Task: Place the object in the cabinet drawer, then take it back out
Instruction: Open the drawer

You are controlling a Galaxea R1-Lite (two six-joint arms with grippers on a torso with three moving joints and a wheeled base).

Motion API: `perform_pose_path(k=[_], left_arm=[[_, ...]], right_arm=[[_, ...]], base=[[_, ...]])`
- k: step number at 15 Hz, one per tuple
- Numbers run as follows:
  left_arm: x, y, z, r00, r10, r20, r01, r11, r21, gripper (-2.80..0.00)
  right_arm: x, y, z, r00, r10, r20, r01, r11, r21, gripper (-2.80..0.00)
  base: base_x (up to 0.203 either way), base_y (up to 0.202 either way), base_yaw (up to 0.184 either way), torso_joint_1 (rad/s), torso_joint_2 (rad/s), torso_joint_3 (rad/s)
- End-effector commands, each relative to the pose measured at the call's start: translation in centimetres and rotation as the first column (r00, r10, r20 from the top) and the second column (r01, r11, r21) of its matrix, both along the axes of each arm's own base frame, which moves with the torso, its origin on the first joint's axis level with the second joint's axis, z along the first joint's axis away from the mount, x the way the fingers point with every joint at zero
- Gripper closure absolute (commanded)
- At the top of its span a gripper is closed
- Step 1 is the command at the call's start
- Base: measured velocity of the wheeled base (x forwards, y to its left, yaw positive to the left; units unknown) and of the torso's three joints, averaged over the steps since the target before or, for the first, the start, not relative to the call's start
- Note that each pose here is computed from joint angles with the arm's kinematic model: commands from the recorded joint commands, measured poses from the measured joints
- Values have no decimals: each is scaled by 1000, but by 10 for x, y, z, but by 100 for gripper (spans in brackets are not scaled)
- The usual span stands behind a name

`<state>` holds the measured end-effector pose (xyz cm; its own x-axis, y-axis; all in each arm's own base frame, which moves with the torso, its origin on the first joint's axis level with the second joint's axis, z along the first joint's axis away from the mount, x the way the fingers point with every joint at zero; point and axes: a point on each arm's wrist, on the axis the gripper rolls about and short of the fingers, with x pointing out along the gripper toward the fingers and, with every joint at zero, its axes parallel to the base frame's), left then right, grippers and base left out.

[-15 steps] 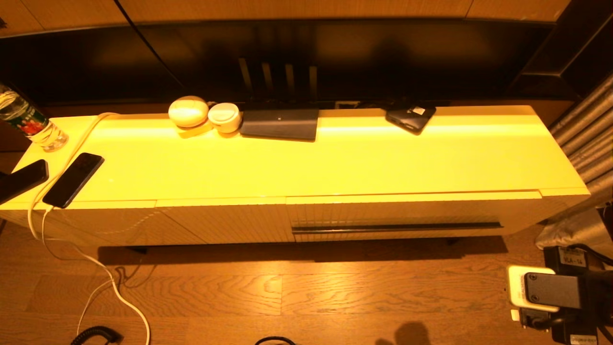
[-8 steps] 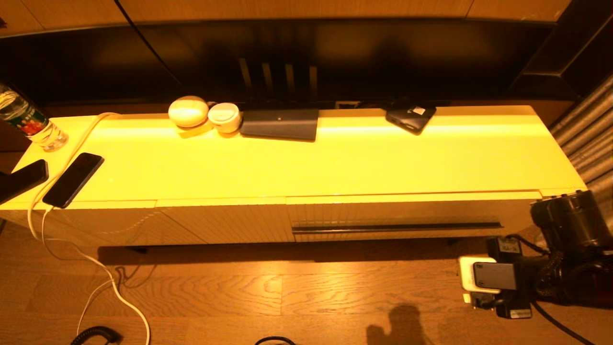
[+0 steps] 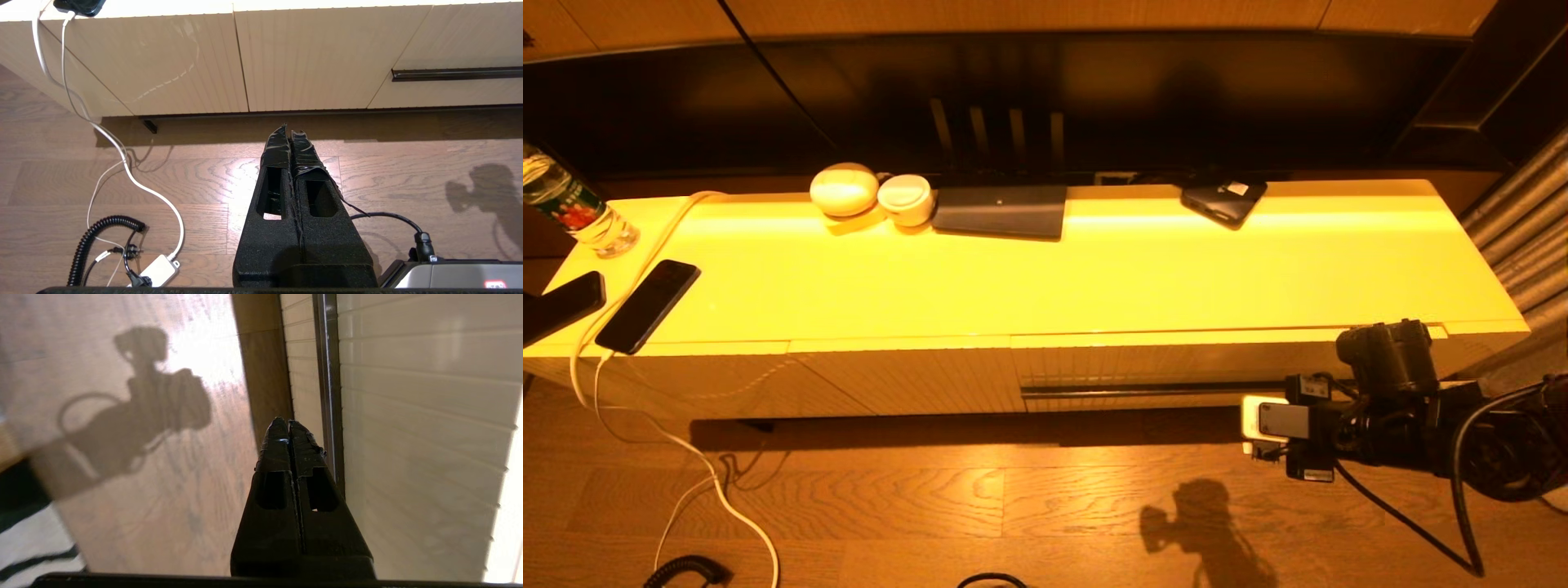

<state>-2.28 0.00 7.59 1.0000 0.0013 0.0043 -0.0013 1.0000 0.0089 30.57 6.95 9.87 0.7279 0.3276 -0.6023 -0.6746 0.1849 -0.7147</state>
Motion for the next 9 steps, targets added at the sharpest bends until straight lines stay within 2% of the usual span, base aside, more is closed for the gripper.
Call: perform_pose_path(k=[1, 9], left_arm=[[0, 0, 0, 1000, 0, -1, 0, 1000, 0, 0], [0, 0, 0, 1000, 0, -1, 0, 1000, 0, 0]], right_arm=[[5, 0, -19, 999, 6, -40, -6, 1000, -14, 0], [10, 2, -38, 997, 60, -45, -63, 995, -73, 0]], base=[[0, 0, 0, 0, 0, 0], [0, 0, 0, 0, 0, 0]])
